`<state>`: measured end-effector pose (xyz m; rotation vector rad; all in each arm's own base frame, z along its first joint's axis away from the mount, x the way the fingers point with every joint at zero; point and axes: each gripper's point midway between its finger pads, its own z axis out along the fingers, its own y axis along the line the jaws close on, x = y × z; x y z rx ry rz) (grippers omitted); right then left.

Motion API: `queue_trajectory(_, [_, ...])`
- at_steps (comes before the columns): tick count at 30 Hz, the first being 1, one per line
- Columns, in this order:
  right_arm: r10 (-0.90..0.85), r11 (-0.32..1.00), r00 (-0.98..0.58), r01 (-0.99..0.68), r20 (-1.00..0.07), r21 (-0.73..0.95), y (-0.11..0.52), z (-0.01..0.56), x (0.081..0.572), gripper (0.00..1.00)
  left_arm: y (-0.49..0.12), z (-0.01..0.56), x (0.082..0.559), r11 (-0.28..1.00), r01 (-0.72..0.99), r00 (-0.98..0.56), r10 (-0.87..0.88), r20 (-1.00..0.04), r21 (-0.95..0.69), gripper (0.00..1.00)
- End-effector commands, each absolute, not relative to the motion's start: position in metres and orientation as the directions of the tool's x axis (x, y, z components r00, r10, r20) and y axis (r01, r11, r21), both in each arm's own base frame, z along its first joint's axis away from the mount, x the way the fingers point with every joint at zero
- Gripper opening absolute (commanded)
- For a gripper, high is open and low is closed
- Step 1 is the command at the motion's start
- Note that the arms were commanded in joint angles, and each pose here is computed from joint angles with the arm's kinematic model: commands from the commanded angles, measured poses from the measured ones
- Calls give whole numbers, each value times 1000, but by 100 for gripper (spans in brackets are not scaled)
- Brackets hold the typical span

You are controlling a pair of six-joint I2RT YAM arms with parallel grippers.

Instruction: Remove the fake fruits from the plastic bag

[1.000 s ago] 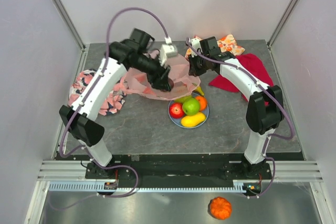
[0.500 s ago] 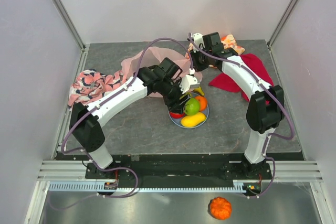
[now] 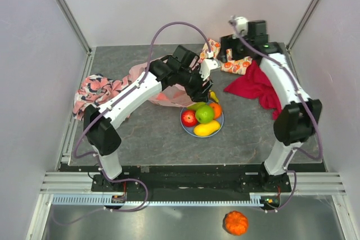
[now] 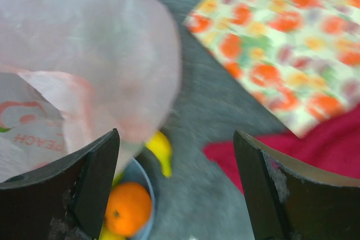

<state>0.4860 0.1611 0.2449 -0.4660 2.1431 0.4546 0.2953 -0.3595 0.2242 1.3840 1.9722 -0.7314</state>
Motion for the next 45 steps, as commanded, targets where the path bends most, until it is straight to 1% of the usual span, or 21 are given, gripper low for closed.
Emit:
queue_trajectory(1, [-51, 901, -502, -396, -863, 177, 102, 302, 449, 90, -385, 247, 258, 137, 973, -232, 569, -789, -188, 14])
queue_trajectory(4, [-56, 913, -534, -370, -843, 174, 86, 292, 417, 91, -390, 229, 252, 121, 981, -192, 633, -750, -148, 13])
queue_trajectory(6, [-56, 916, -558, -359, -828, 180, 83, 279, 396, 91, -382, 219, 256, 170, 978, -207, 655, -727, -125, 12])
queue_trajectory(7, [-53, 918, -568, -351, -822, 183, 81, 274, 390, 91, -377, 214, 258, 201, 973, -222, 659, -718, -116, 7])
queue_trajectory(8, [-47, 919, -588, -342, -808, 196, 81, 264, 381, 91, -367, 221, 259, 245, 966, -225, 651, -725, -80, 5])
queue_trajectory(9, [-44, 919, -594, -339, -803, 200, 81, 261, 378, 91, -361, 202, 256, 265, 960, -245, 657, -713, -85, 4])
queue_trajectory(12, [-42, 917, -635, -331, -771, 223, 82, 244, 369, 91, -342, 191, 257, 327, 945, -222, 629, -745, -5, 2])
queue_trajectory(13, [-45, 916, -642, -332, -765, 225, 82, 242, 368, 91, -334, 188, 267, 370, 928, -219, 626, -749, 38, 2])
queue_trajectory(15, [-60, 917, -658, -333, -750, 219, 81, 237, 369, 92, -325, 176, 271, 388, 921, -231, 621, -749, 37, 2])
queue_trajectory(18, [-98, 922, -660, -342, -745, 182, 77, 237, 374, 93, -317, 170, 295, 445, 895, -294, 591, -751, 0, 2])
queue_trajectory(19, [-108, 924, -660, -343, -743, 171, 75, 237, 377, 93, -311, 169, 305, 460, 887, -326, 571, -754, -35, 2])
queue_trajectory(22, [-132, 935, -675, -328, -726, 135, 68, 232, 379, 93, -301, 157, 323, 485, 871, -375, 559, -739, -76, 2])
queue_trajectory(26, [-148, 942, -701, -315, -697, 116, 63, 220, 382, 93, -295, 146, 341, 473, 877, -372, 551, -747, -88, 2])
queue_trajectory(27, [-151, 945, -708, -308, -690, 109, 60, 217, 383, 93, -296, 142, 342, 462, 882, -367, 553, -748, -92, 4])
queue_trajectory(29, [-168, 946, -722, -309, -671, 95, 57, 210, 382, 94, -301, 139, 344, 414, 898, -370, 535, -759, -146, 7])
queue_trajectory(30, [-174, 949, -728, -303, -663, 84, 55, 207, 382, 94, -308, 140, 338, 369, 910, -372, 520, -769, -191, 9])
queue_trajectory(32, [-183, 950, -741, -302, -646, 77, 53, 203, 383, 94, -312, 134, 342, 352, 911, -382, 518, -765, -216, 11])
queue_trajectory(37, [-198, 952, -751, -301, -631, 60, 50, 197, 390, 94, -321, 129, 335, 287, 917, -389, 506, -770, -276, 10])
queue_trajectory(43, [-205, 952, -766, -301, -609, 59, 49, 188, 392, 95, -316, 112, 322, 283, 902, -429, 515, -742, -326, 11])
queue_trajectory(44, [-203, 952, -767, -301, -609, 61, 49, 187, 392, 95, -316, 109, 320, 282, 900, -433, 515, -739, -331, 12])
queue_trajectory(45, [-204, 951, -770, -303, -605, 65, 51, 185, 393, 95, -315, 104, 319, 283, 897, -441, 518, -732, -340, 17])
